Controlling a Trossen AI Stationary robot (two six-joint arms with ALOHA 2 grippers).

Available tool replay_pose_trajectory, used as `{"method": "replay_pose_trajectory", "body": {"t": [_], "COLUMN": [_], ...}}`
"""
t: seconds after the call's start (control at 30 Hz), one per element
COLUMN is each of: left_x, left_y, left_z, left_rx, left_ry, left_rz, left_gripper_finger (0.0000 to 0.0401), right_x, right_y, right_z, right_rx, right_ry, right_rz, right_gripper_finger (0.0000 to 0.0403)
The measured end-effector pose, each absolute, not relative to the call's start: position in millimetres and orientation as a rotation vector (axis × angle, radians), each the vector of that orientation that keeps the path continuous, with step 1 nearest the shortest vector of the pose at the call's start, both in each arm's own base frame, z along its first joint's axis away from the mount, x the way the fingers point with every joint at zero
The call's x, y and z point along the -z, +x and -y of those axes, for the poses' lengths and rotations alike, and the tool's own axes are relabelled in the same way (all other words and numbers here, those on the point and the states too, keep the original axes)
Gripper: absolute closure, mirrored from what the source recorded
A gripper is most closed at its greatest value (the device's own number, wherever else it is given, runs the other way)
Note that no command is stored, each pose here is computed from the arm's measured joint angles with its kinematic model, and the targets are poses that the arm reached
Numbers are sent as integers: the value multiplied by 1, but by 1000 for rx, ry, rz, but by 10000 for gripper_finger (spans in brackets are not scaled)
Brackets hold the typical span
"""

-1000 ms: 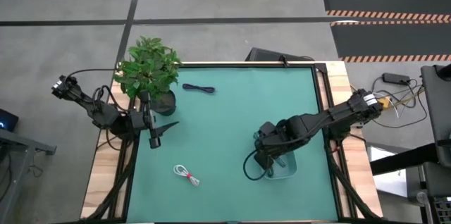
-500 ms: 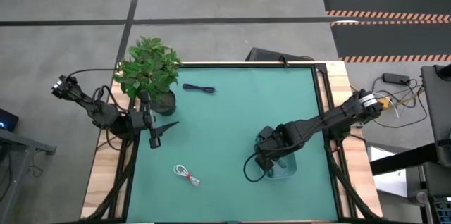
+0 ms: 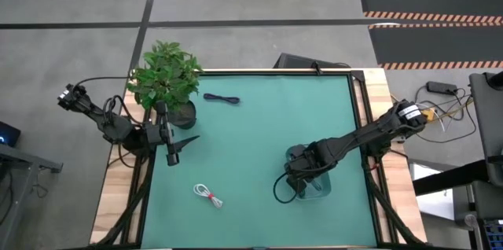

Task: Pick and place USB-C Cables
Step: Put the blue charger cable into the blue bin

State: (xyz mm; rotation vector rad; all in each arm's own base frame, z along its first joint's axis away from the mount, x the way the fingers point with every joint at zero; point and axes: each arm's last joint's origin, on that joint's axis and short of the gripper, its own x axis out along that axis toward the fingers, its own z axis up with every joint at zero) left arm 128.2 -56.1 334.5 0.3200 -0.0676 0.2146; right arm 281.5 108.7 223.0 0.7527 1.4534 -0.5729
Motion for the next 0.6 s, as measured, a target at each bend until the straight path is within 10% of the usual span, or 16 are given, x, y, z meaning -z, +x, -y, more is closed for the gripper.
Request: {"method": "replay_pose_trajectory", "body": {"t": [0.6], "left_x": [-335], "left_y": [128], "left_z": [56], "left_rx": [-215], "left_ry": [320], "left_rz": [68], "left_gripper_finger": [180], "right_x": [-185], "right_y": [276], "right_z": [-99], "right_rx": [573], "right_ry": [798], "right_rz": [-1438], "right_gripper_finger": [374]}}
